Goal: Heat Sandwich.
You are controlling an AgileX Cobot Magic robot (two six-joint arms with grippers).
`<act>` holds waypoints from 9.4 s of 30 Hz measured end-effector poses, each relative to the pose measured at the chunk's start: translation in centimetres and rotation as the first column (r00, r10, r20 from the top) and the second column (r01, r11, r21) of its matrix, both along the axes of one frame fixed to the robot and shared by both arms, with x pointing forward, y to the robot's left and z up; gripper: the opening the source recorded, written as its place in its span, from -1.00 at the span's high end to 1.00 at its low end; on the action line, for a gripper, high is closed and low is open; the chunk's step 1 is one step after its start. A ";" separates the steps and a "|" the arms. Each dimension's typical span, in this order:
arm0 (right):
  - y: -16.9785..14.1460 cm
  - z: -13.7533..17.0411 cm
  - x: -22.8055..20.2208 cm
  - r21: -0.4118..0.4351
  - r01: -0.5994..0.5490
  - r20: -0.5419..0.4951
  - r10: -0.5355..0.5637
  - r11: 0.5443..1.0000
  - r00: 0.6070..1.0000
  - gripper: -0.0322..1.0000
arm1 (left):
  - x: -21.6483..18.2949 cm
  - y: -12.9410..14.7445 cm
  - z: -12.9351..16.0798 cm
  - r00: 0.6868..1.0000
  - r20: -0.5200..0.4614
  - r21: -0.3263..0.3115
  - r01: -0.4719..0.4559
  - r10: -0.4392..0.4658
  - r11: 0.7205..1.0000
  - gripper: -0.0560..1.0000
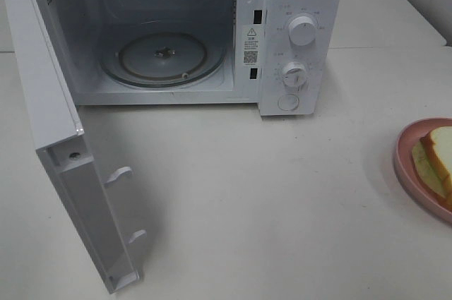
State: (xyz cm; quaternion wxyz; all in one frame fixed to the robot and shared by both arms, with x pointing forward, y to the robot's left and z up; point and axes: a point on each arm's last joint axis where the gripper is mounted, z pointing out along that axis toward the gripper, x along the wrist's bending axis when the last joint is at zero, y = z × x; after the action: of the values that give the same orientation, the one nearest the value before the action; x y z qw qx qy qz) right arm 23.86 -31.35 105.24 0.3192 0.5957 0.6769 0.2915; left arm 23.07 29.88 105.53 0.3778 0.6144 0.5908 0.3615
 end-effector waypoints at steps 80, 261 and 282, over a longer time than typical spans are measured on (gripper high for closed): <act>1.0 -0.4 -0.7 0.080 0.039 0.155 -0.051 0.996 0.987 -0.53 | 7.1 -0.1 1.3 0.998 -0.070 -0.015 -0.006 0.004 1.000 -0.13; 1.0 -0.4 -0.7 0.080 0.038 0.155 -0.050 0.996 0.987 -0.53 | 35.1 -27.5 -9.2 0.830 0.105 -0.044 0.555 -0.548 0.831 0.89; 1.0 -0.4 -0.7 0.080 0.038 0.155 -0.050 0.996 0.987 -0.53 | 29.0 -23.3 -6.9 0.804 -0.206 -0.084 0.554 -0.558 0.828 -0.72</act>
State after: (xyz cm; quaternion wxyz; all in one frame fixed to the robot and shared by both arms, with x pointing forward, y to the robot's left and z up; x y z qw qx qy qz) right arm 23.16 -30.35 104.85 0.3546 0.5977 0.6246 0.3562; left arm 52.07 6.62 98.65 0.4050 0.7929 0.4269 0.1584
